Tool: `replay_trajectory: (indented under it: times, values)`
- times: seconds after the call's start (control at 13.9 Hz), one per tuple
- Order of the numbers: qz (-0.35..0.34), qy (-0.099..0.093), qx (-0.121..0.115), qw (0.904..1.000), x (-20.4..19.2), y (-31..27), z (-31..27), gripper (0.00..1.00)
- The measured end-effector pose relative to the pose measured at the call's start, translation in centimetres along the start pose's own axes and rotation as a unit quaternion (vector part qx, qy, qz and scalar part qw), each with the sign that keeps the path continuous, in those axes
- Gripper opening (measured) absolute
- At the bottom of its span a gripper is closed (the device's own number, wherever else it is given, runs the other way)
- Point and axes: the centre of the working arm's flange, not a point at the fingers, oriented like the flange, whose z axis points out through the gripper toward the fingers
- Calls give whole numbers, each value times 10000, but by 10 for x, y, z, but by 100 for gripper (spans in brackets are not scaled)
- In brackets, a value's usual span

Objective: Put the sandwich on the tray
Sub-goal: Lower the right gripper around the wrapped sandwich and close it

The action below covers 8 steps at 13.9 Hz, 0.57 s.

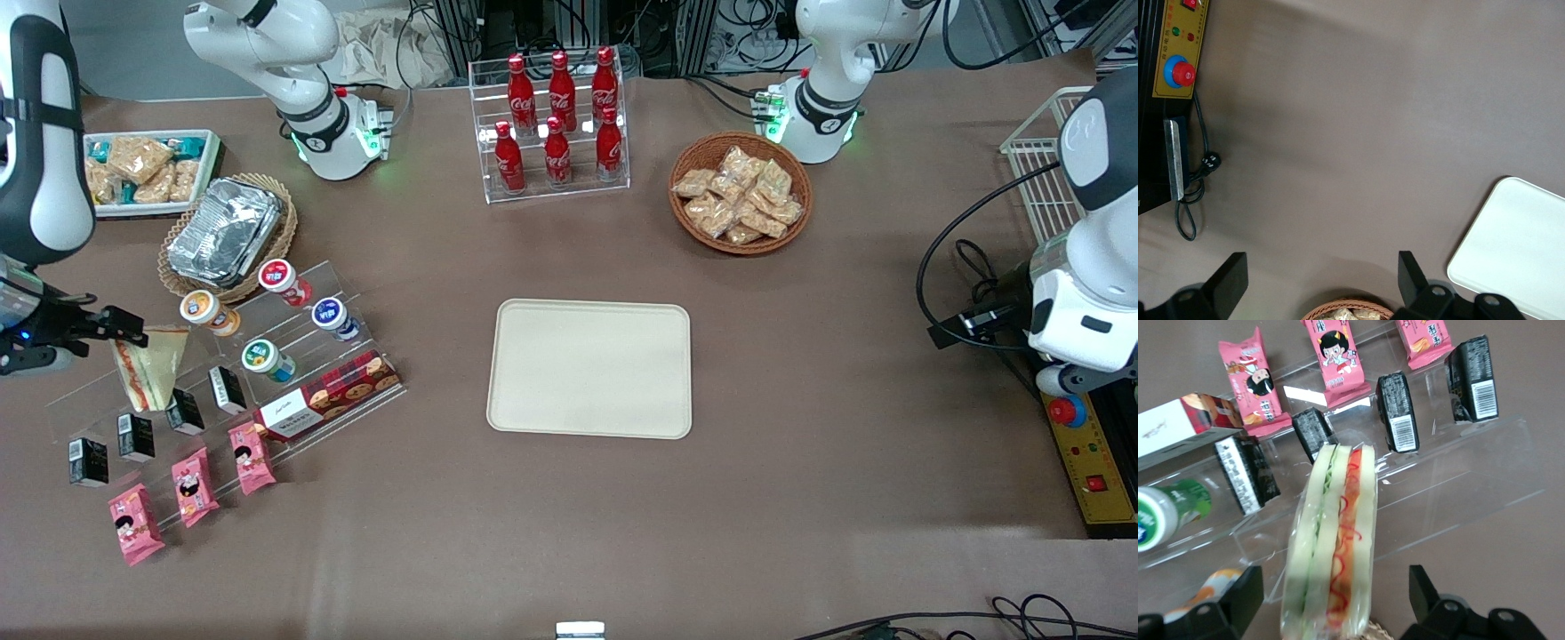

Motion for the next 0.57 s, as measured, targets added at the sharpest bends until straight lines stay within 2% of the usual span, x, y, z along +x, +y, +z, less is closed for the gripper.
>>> replay_trajectory:
  times: [0.29,0.57]
  values:
    - [14,-90,-17,10000,6,1,24,97]
    - [148,-111,135,9997,8,1,41,97]
